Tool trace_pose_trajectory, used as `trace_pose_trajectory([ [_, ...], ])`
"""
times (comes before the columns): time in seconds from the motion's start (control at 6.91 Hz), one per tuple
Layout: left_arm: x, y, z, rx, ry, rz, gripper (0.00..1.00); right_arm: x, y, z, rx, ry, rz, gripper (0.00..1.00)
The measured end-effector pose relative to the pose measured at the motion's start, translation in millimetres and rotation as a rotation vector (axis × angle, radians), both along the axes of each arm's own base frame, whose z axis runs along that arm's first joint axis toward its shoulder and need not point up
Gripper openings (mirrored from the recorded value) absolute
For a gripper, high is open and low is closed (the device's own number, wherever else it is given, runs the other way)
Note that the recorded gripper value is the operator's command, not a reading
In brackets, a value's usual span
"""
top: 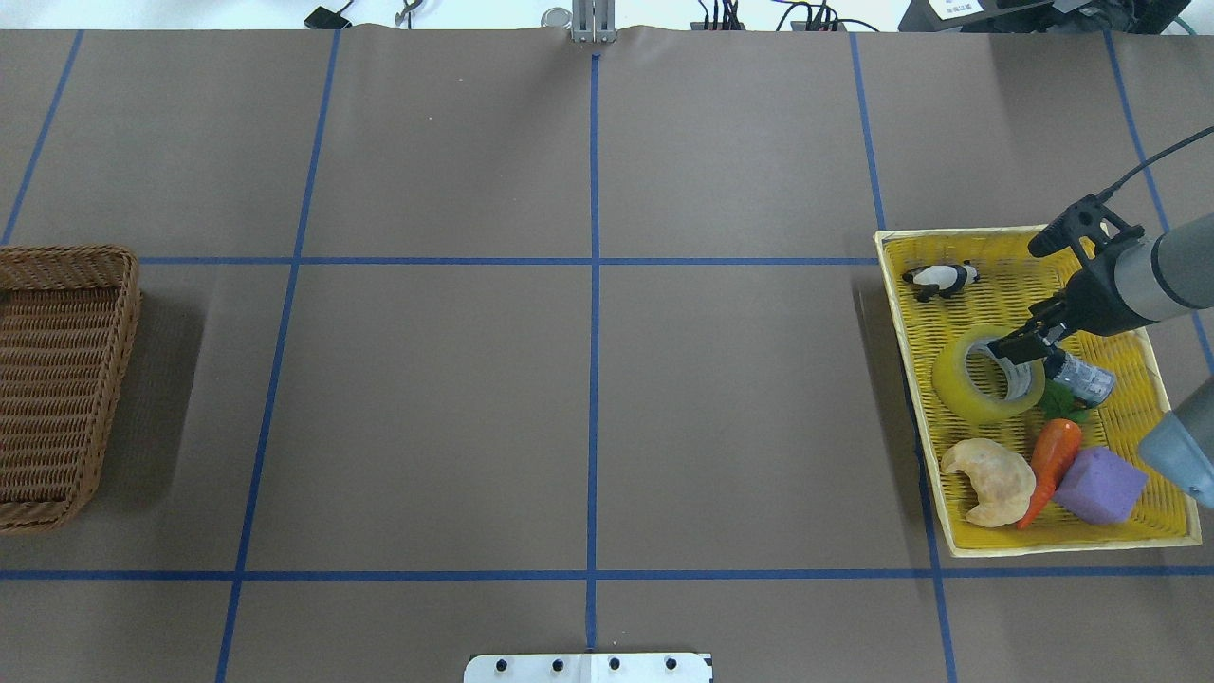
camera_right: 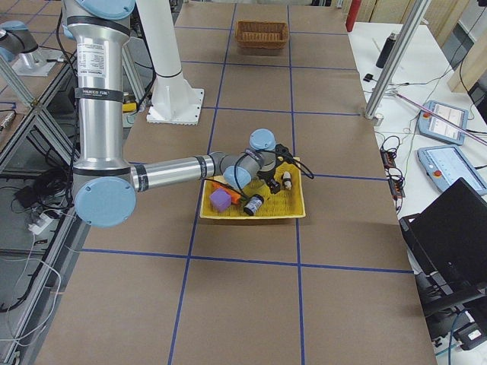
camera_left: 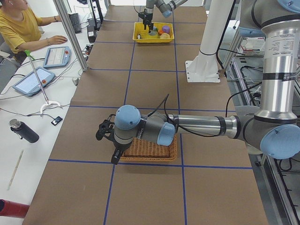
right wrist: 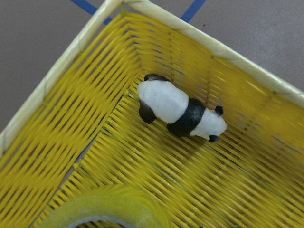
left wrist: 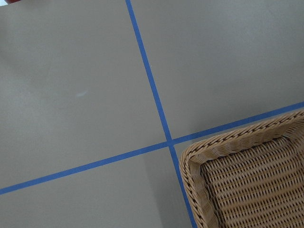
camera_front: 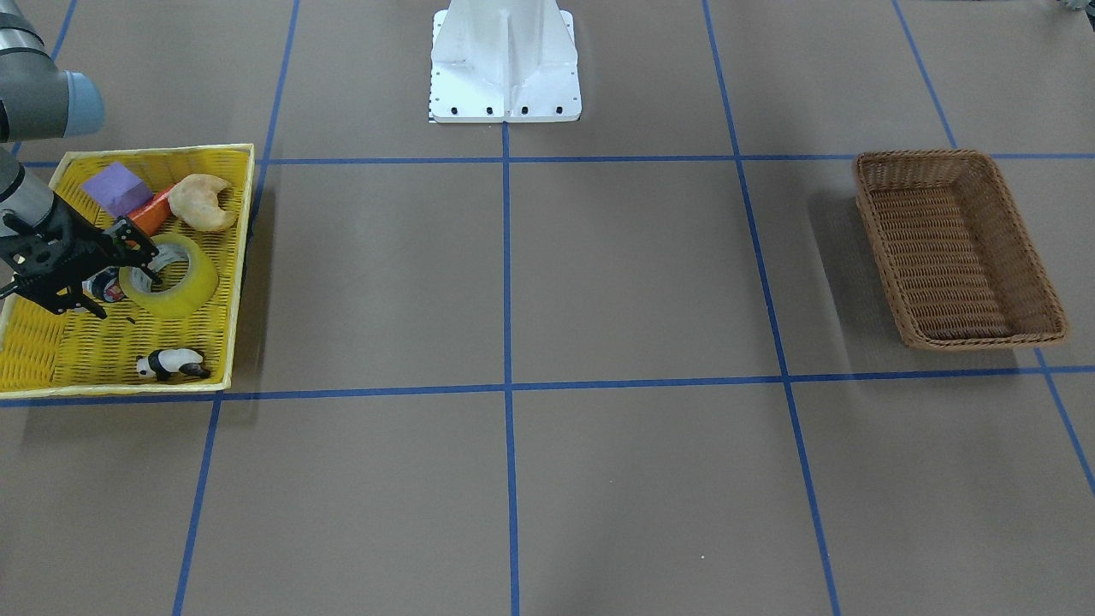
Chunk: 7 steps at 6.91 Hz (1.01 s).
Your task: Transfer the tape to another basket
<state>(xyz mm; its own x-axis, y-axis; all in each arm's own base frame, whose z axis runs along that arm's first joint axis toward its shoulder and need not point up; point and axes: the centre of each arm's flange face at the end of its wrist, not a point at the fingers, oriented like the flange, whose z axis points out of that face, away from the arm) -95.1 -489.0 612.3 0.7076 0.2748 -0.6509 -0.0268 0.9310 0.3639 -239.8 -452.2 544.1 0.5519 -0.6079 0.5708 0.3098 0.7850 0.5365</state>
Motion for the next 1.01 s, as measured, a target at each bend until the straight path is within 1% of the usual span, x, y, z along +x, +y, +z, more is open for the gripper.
trace_pose_trajectory([
  [0.14, 0, 0, 0, 0.000, 0.000, 0.000, 0.99, -4, 6, 5, -0.006, 0.008, -0.016, 0.35],
  [0.29, 0, 0, 0, -0.001, 0.000, 0.000, 0.99, -12, 12, 9, -0.010, 0.016, -0.033, 0.14],
  [0.43, 0, 0, 0, -0.001, 0.000, 0.000, 0.99, -18, 15, 11, -0.010, 0.023, -0.042, 0.00],
  [0.72, 0, 0, 0, -0.001, 0.000, 0.000, 0.99, -15, 13, 11, 0.000, 0.027, -0.040, 0.00],
  [1.01, 0, 0, 0, 0.000, 0.000, 0.000, 0.99, 8, -1, 6, 0.015, 0.019, -0.002, 0.00],
])
